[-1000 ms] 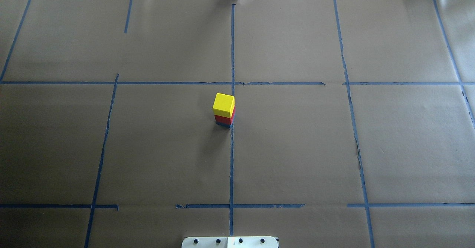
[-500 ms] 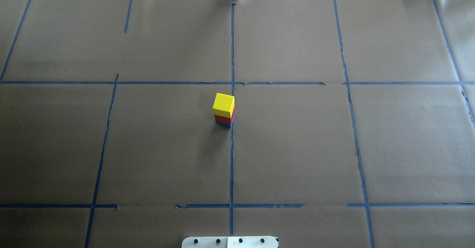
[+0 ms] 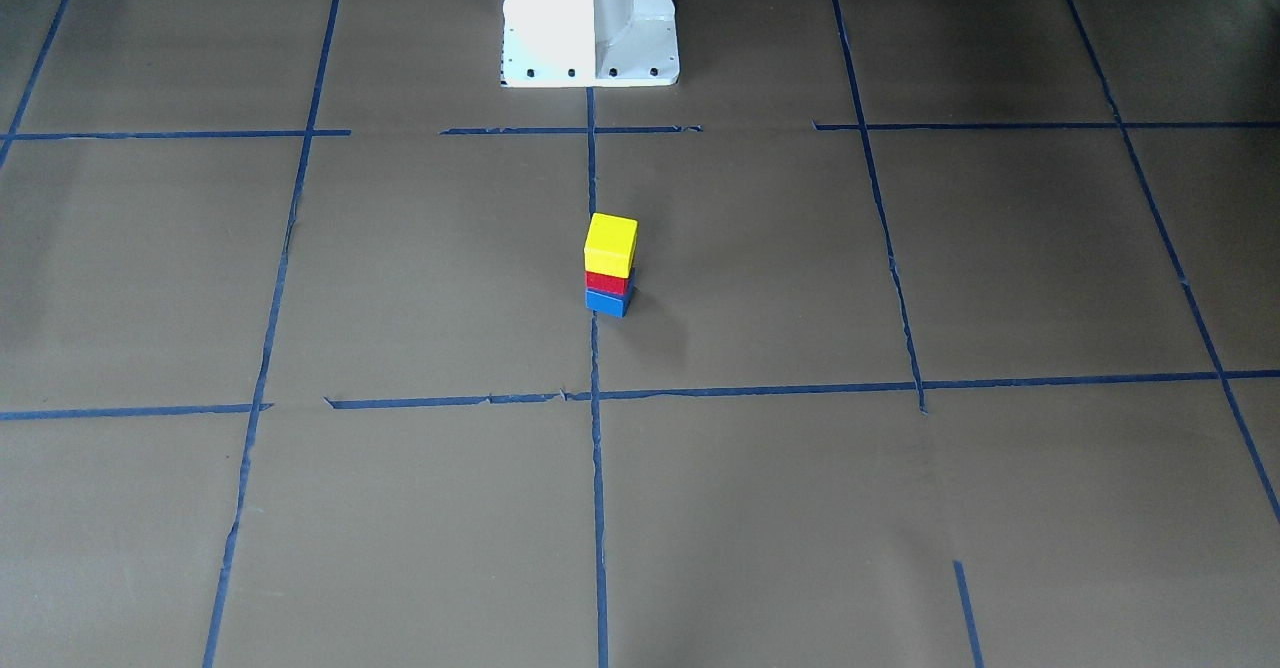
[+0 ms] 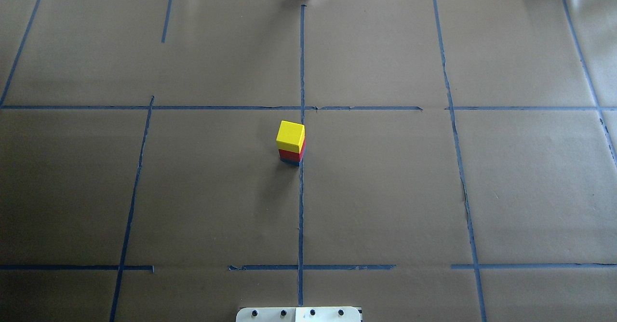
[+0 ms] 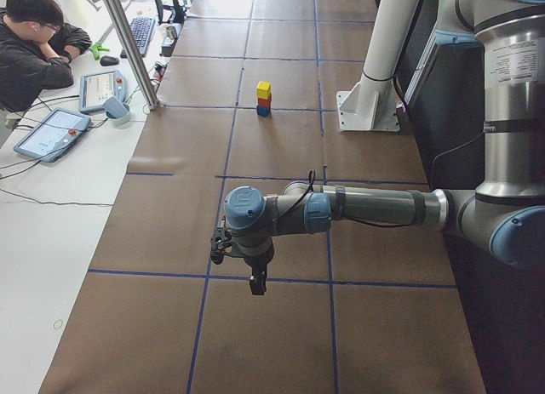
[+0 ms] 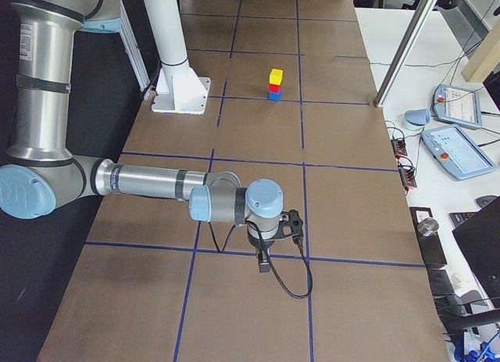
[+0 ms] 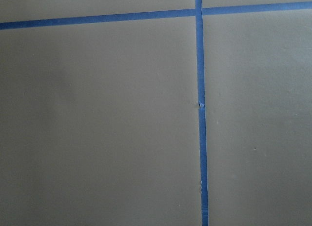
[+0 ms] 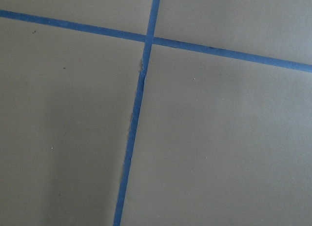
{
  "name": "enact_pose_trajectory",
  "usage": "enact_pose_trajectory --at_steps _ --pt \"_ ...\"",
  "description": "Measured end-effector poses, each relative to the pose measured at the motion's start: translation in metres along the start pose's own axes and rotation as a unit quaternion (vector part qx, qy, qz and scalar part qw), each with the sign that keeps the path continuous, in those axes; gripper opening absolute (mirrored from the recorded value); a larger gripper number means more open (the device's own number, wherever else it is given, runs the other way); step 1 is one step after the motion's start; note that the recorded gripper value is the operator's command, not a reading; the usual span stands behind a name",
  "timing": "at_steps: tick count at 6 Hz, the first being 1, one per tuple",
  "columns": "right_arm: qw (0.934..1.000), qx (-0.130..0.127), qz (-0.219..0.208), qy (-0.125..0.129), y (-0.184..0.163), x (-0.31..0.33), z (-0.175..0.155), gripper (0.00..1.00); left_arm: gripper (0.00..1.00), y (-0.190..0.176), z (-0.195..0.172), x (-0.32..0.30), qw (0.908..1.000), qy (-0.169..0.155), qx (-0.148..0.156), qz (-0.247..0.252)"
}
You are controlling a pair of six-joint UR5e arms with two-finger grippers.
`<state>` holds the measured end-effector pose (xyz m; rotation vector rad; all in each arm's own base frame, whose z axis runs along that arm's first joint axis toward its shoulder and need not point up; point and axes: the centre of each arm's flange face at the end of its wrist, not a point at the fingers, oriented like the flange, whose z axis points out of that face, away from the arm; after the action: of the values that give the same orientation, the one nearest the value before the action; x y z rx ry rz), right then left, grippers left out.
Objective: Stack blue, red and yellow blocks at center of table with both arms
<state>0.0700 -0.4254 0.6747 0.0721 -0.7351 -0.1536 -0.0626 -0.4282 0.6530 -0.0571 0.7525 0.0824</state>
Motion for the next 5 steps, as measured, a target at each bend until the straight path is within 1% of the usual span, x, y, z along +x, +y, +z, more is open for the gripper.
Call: enact_pose_trajectory --at_steps 5 --pt "1.0000 -0.002 0.002 -0.002 0.0009 0.0016 0.0028 1.00 1.00 -0.0014 -0.0033 0.0052 1.0000 0.002 0.004 0.006"
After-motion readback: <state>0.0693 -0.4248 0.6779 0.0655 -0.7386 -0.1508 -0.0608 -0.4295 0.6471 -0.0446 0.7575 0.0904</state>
